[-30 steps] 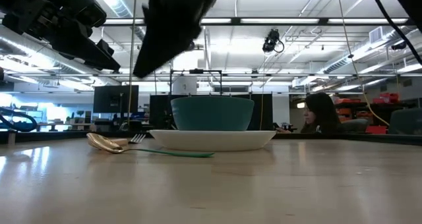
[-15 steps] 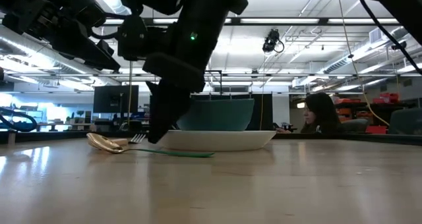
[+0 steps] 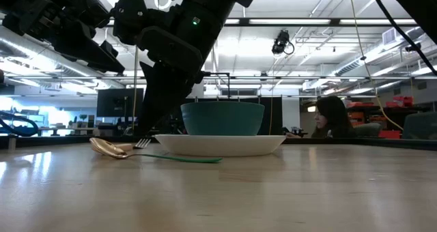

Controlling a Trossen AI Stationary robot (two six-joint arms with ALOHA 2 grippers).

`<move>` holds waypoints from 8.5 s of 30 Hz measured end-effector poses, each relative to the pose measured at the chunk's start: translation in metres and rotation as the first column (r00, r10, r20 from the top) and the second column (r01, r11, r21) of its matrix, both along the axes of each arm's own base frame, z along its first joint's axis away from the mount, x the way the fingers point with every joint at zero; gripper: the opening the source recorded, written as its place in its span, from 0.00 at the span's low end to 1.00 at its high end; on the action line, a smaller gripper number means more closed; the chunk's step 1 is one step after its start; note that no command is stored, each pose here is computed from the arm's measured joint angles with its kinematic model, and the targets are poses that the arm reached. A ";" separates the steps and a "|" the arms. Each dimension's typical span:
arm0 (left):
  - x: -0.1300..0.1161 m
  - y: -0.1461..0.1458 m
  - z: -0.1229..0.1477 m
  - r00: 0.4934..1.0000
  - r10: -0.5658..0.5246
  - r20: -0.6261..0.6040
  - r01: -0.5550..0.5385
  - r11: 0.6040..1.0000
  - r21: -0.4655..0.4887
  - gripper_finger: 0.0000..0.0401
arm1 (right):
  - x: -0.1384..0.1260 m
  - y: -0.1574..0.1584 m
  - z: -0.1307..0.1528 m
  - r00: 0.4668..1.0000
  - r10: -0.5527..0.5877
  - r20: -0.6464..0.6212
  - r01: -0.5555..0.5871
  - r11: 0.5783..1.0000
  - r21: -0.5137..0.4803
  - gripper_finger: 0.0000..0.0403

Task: Set table place
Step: Put the green spoon into the green bowl

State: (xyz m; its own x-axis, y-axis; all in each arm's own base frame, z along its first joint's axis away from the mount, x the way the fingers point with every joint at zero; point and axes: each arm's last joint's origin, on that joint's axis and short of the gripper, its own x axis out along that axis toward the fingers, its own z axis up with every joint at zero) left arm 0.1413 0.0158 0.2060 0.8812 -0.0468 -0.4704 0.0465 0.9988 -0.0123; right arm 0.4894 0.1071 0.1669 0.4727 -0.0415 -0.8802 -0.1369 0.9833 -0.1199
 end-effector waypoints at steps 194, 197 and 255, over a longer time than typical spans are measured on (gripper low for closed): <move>0.000 0.000 0.001 1.000 0.000 0.005 0.000 1.000 0.001 0.45 | 0.011 -0.004 -0.037 0.990 0.139 -0.003 -0.138 0.987 0.084 0.25; 0.000 0.000 0.000 1.000 0.000 0.004 0.000 1.000 0.001 0.45 | 0.010 -0.004 -0.037 0.992 0.129 -0.016 -0.127 0.988 0.088 0.24; 0.000 0.000 0.001 1.000 0.000 0.007 0.000 1.000 0.001 0.45 | -0.110 -0.054 0.279 0.920 0.076 0.384 -0.054 0.996 -0.069 0.00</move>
